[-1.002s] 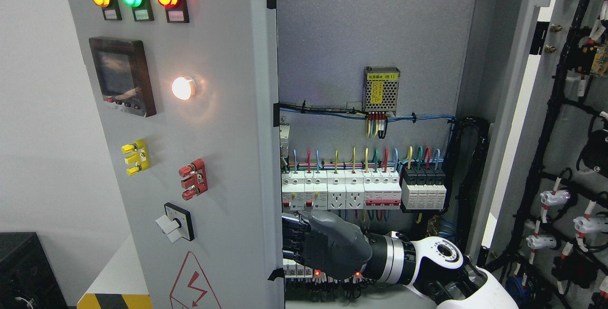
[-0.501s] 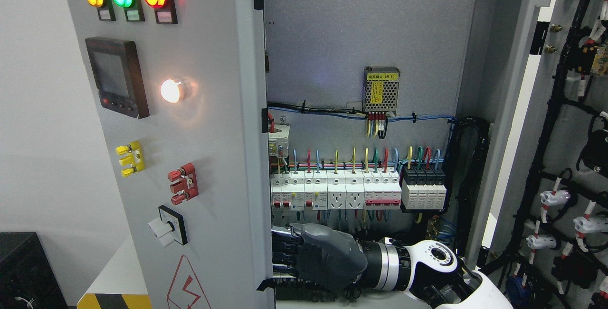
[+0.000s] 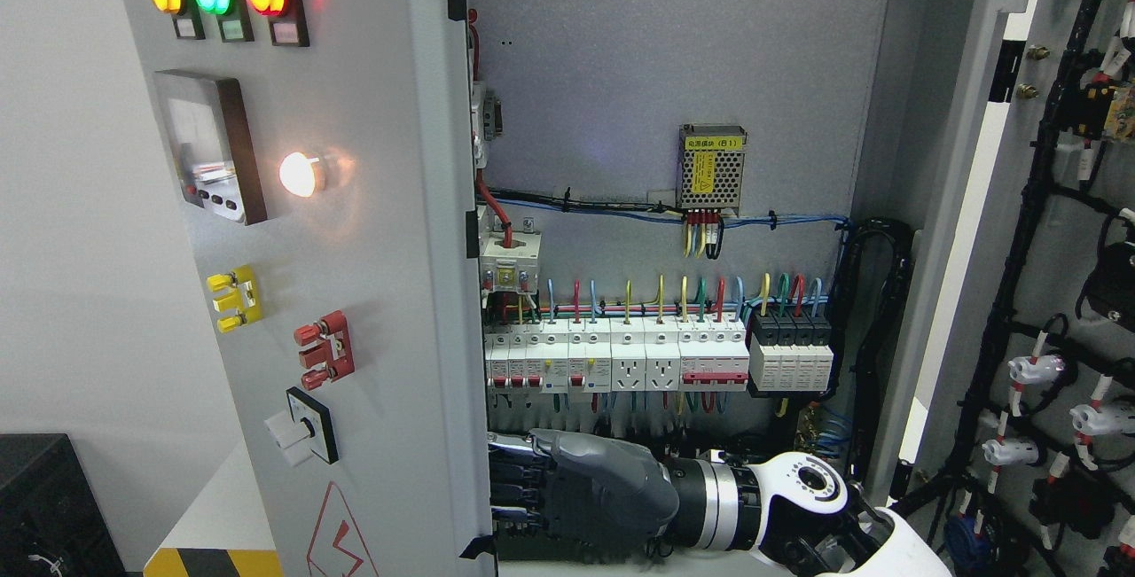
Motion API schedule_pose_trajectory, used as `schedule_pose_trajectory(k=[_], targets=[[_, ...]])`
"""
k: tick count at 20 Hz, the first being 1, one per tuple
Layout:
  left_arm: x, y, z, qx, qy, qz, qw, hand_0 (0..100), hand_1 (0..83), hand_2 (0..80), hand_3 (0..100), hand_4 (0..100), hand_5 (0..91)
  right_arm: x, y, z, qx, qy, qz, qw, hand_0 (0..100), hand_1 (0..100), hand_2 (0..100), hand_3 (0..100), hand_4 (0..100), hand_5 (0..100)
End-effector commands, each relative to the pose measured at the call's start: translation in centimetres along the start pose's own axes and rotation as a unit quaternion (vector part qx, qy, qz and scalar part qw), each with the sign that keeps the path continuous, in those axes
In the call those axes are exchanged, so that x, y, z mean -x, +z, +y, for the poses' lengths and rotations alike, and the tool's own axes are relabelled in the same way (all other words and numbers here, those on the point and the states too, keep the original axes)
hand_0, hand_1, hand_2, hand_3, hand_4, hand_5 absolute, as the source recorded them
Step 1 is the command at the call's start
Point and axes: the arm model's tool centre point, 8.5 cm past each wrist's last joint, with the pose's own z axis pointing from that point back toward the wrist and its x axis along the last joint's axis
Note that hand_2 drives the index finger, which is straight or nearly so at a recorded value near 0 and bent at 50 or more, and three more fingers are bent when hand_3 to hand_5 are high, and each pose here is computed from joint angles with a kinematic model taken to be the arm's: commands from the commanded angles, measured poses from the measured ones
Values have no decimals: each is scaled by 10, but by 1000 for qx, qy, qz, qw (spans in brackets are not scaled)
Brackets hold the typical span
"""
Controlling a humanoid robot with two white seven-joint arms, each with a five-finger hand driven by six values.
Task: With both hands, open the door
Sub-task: 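Keep pushing the lamp door with the right hand until fully open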
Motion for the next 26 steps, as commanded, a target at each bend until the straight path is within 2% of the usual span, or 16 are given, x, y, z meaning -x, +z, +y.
schedule_pose_trajectory(k=[1, 15, 21, 26], targets=[[0, 0, 0, 0, 0, 0, 1000, 120, 556, 0, 0, 0, 0, 7, -18, 19, -38, 1, 10, 999, 102, 128, 0, 0, 0, 0], [0, 0, 0, 0, 0, 0, 1000, 120, 556, 0, 0, 0, 0, 14, -39, 36, -71, -4, 14, 997, 102, 128, 0, 0, 0, 0], [0, 0, 0, 0, 0, 0, 1000, 120, 556, 0, 0, 0, 0, 19, -57, 48, -94, -8, 12, 996, 102, 128, 0, 0, 0, 0], [0, 0, 0, 0, 0, 0, 1000, 120, 556, 0, 0, 0, 0, 23, -67, 55, -97, -11, 14, 995, 102, 128, 0, 0, 0, 0]])
